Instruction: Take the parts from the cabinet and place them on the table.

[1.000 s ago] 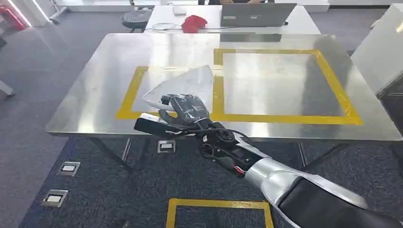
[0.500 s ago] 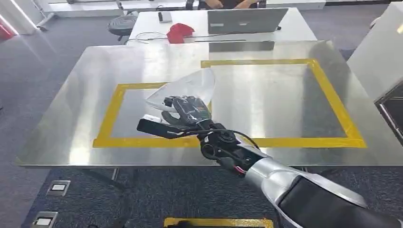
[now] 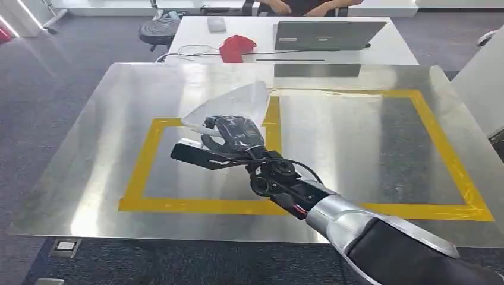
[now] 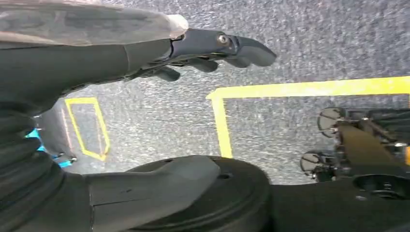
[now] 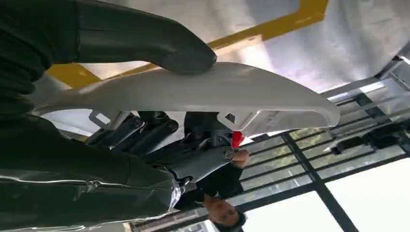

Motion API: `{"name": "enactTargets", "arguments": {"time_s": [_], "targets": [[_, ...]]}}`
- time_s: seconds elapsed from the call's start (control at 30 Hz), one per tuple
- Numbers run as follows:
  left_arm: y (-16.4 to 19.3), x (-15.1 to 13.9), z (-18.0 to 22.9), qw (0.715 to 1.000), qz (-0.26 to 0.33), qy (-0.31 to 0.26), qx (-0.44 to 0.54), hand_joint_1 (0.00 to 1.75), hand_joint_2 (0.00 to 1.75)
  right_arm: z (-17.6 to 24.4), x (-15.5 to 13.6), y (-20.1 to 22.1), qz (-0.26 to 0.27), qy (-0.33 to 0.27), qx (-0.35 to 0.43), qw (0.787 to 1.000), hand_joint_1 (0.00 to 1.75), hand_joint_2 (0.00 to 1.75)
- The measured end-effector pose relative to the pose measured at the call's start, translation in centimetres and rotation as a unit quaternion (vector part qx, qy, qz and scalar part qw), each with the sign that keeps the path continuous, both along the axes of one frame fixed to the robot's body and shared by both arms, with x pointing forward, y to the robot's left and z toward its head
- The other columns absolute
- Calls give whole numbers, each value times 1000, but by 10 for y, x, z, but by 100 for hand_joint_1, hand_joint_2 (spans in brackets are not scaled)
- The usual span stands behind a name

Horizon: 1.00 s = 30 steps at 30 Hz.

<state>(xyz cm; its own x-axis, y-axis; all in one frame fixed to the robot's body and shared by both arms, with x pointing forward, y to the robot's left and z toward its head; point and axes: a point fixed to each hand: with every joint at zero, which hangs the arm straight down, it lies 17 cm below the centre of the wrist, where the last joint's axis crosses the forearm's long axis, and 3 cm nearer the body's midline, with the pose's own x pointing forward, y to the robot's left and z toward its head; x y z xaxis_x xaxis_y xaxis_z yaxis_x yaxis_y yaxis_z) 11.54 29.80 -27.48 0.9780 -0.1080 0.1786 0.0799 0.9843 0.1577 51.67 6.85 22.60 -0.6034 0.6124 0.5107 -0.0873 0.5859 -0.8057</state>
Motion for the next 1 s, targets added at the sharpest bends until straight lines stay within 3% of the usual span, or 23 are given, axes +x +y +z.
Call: {"name": "enactTargets", "arguments": {"time_s": [0.47, 0.77, 1.0], "targets": [[8, -8, -1, 1000, -10, 8, 8, 0, 175, 12, 3, 0, 2, 1, 22, 1000, 175, 175], [8, -6, -1, 1000, -15, 4, 9, 0, 175, -13, -8, 12, -14, -47, -99, 994, 175, 175], [7, -5, -1, 1000, -19, 3, 8, 0, 175, -43, -23, 20, -2, -31, -128, 991, 175, 175]]}}
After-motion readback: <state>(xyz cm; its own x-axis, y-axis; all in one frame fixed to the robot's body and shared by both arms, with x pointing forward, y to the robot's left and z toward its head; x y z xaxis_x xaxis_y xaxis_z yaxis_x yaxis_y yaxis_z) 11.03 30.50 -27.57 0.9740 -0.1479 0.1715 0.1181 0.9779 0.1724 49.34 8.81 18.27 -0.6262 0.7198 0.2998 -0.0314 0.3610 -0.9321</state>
